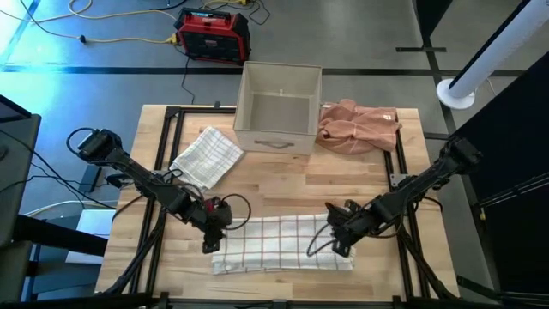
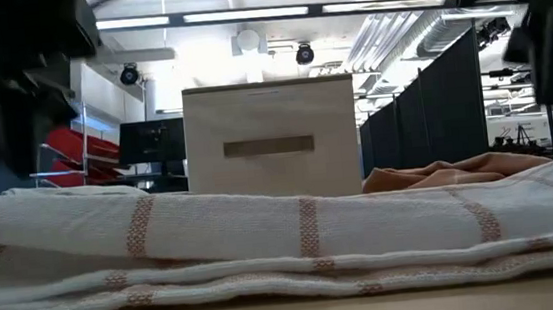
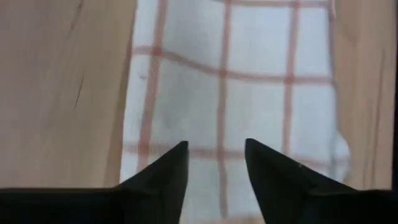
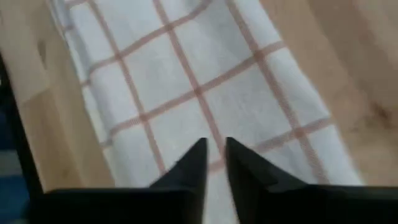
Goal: Fold towel
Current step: Fold the white squared towel
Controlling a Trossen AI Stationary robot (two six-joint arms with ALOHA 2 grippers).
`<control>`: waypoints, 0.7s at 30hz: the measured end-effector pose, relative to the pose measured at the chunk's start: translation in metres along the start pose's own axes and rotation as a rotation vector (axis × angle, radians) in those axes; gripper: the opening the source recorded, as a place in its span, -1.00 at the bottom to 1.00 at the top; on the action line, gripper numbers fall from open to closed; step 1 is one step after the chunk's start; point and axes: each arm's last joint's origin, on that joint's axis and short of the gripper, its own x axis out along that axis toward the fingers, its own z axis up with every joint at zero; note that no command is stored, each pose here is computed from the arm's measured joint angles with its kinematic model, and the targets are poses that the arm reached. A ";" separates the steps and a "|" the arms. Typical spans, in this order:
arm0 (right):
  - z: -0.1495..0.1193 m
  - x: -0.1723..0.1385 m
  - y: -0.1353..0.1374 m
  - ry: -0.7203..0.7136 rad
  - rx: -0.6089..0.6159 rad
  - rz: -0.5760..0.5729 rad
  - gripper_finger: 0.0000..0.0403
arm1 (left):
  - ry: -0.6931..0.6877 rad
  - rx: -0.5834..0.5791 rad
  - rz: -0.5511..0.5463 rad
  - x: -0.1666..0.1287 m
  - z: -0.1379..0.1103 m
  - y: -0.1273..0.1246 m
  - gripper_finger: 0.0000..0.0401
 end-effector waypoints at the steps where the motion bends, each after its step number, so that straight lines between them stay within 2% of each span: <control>1: -0.003 0.007 -0.003 -0.012 0.027 0.019 -0.91 | -0.001 -0.016 -0.002 0.004 -0.005 0.004 -0.36; 5: -0.019 0.029 -0.024 -0.011 0.184 0.023 -0.96 | 0.026 -0.093 0.031 0.014 -0.018 0.017 -0.61; 10: -0.025 0.037 -0.050 0.042 0.329 -0.098 -0.99 | 0.038 -0.117 0.046 0.018 -0.024 0.024 -0.85; 14: -0.013 0.038 -0.070 0.083 0.362 -0.183 -1.00 | 0.016 -0.127 0.021 0.015 -0.011 0.025 -0.96; 18: 0.005 0.037 -0.095 0.108 0.390 -0.253 -1.00 | -0.055 -0.079 -0.027 0.002 0.016 0.023 -1.00; 21: 0.017 0.034 -0.111 0.118 0.426 -0.263 -1.00 | -0.111 -0.036 -0.030 -0.015 0.038 0.024 -1.00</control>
